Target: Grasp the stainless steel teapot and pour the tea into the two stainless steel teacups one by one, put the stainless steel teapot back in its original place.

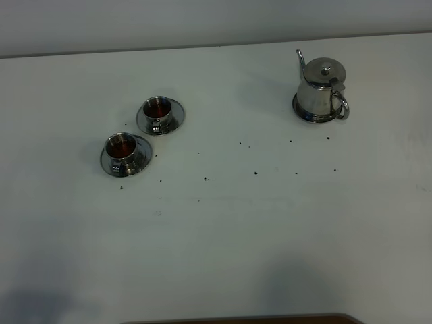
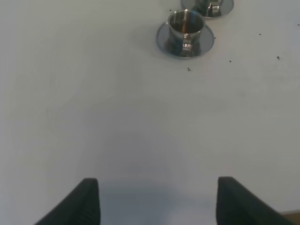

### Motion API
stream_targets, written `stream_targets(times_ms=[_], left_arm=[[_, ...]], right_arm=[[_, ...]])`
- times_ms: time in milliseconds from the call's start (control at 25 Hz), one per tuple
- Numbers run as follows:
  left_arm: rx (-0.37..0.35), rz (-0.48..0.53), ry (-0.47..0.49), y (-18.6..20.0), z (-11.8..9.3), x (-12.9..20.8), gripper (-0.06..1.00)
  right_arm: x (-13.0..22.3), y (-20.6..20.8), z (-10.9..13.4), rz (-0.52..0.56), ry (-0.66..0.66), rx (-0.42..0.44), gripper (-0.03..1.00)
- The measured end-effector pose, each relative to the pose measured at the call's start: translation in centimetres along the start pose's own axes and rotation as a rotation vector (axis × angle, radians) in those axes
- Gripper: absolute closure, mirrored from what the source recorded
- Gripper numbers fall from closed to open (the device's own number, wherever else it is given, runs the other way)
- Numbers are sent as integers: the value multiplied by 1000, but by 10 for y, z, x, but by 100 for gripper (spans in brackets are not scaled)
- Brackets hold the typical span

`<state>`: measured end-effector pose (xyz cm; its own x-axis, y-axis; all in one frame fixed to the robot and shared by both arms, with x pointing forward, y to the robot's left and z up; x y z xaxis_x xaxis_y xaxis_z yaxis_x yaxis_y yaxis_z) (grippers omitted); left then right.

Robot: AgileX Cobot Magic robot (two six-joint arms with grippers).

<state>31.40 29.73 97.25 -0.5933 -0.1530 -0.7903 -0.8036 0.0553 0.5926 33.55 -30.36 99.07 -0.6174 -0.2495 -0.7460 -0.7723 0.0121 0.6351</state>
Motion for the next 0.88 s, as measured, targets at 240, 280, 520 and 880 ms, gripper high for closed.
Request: stream_targets(times_ms=[240, 280, 520, 880], left_arm=[[0, 0, 0, 0, 0, 0, 36], [0, 0, 0, 0, 0, 0, 36], [0, 0, 0, 0, 0, 0, 36], [0, 0, 0, 0, 0, 0, 36]], right_arm=[[0, 14, -2, -99, -10, 29, 55], [0, 16, -2, -113, -11, 32, 55], [0, 25, -2, -184, -15, 48, 56], [0, 26, -2, -187, -17, 47, 56]])
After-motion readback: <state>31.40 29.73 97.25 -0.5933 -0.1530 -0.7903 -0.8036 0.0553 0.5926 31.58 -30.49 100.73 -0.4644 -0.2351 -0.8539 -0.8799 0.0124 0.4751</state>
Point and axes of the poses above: a point on each arm's last joint axis where the gripper is mounted, y pointing back along that axis away from the gripper, z along the wrist's bending axis when the last joint is at zero, x = y × z, the point moved 10 cm from there along -y, pointing out along that axis toward the gripper, and after that the axes turned 11 degrees about y, right-handed, at the moved point
